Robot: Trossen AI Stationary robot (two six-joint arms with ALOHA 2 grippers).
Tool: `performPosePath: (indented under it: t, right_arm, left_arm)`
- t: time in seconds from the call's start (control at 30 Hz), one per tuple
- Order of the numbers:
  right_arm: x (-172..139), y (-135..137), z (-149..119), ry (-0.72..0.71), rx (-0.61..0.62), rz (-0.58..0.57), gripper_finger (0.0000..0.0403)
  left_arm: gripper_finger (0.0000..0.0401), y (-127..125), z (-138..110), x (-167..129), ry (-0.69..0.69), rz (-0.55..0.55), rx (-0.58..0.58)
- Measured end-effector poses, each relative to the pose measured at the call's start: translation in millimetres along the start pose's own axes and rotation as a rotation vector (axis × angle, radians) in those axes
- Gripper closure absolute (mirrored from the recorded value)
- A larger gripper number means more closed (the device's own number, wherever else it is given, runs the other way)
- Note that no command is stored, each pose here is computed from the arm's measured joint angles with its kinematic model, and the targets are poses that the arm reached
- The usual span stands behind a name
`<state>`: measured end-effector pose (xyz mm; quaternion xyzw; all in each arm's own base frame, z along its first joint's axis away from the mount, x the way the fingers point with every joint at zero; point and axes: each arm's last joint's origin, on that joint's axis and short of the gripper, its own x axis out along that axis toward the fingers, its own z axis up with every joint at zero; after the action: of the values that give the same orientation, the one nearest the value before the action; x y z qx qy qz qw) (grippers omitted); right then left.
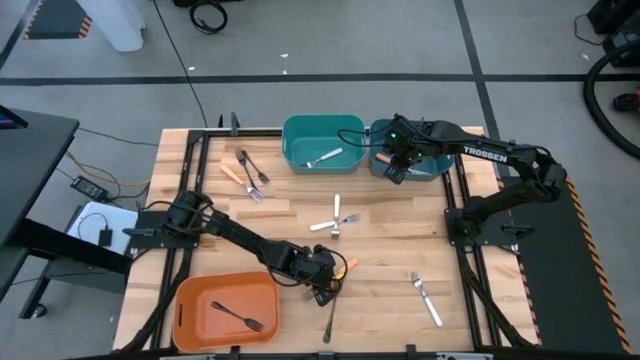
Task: Sort silverware by color (type)
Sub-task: Put the orange fork into the blue bin
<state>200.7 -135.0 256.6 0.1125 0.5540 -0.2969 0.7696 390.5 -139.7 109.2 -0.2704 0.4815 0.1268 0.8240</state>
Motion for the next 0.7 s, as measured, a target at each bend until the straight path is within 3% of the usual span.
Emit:
performPosePath:
  t: [0.3, 0.7]
  right_arm:
    - [0.0, -0.2, -0.3, 0.003, -0.001, -0.006, 0.0301]
    - [0.0, -0.2, 0.1, -0.001, 0.0, -0.008, 0.0301]
  left_arm:
    - [0.026, 4.1, -3.4, 7.1, -0.009, 0.056, -0.065]
    - [0.026, 5.3, -2.3, 7.4, 0.012, 0.045, -0.091]
